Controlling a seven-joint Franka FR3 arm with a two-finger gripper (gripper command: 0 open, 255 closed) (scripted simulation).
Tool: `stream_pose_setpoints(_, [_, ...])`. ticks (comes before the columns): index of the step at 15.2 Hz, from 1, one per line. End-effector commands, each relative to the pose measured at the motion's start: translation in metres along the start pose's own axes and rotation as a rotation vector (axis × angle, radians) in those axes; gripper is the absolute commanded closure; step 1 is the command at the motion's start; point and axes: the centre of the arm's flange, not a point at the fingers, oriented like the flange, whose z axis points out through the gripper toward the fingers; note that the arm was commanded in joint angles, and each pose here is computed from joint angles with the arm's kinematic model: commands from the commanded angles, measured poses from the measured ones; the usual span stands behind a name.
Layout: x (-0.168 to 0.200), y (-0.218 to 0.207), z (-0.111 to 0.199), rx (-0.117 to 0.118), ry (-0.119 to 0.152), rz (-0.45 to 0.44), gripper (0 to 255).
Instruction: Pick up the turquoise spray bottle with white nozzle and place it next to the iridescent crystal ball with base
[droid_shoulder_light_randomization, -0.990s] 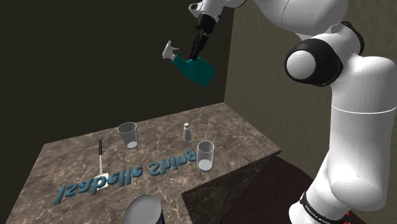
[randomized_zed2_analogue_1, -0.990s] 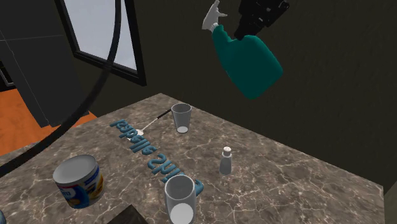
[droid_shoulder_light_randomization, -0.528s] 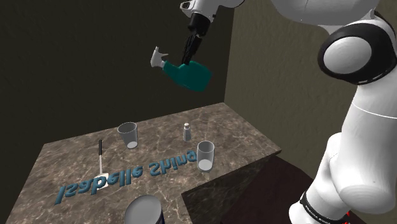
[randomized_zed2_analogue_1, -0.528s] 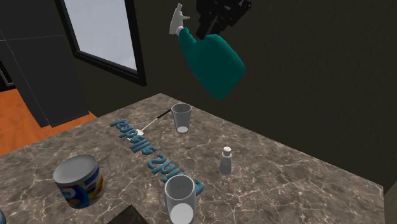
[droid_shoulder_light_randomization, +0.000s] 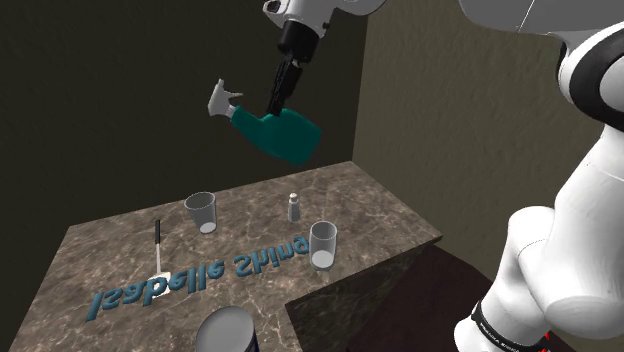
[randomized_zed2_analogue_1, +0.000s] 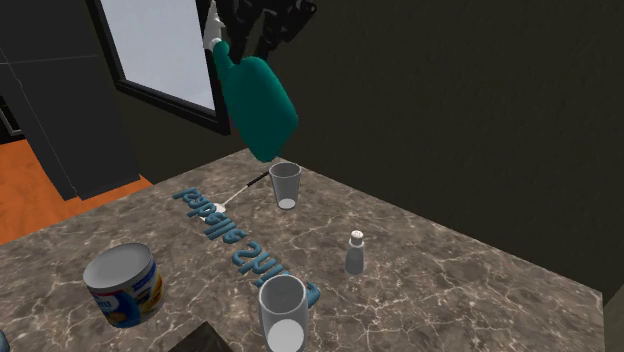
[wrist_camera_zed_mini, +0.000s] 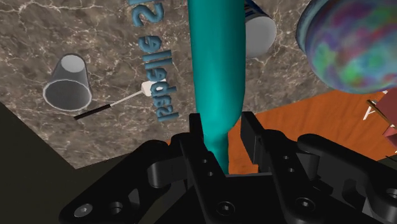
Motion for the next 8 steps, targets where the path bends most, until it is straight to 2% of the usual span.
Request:
stream_pose_setpoints(1, [0.012, -0.021, 0.011, -0.001, 0.0, 0.001, 255])
stream_pose_setpoints(8, [0.053, -0.094, 0.05, -0.001, 0.0, 0.001, 255])
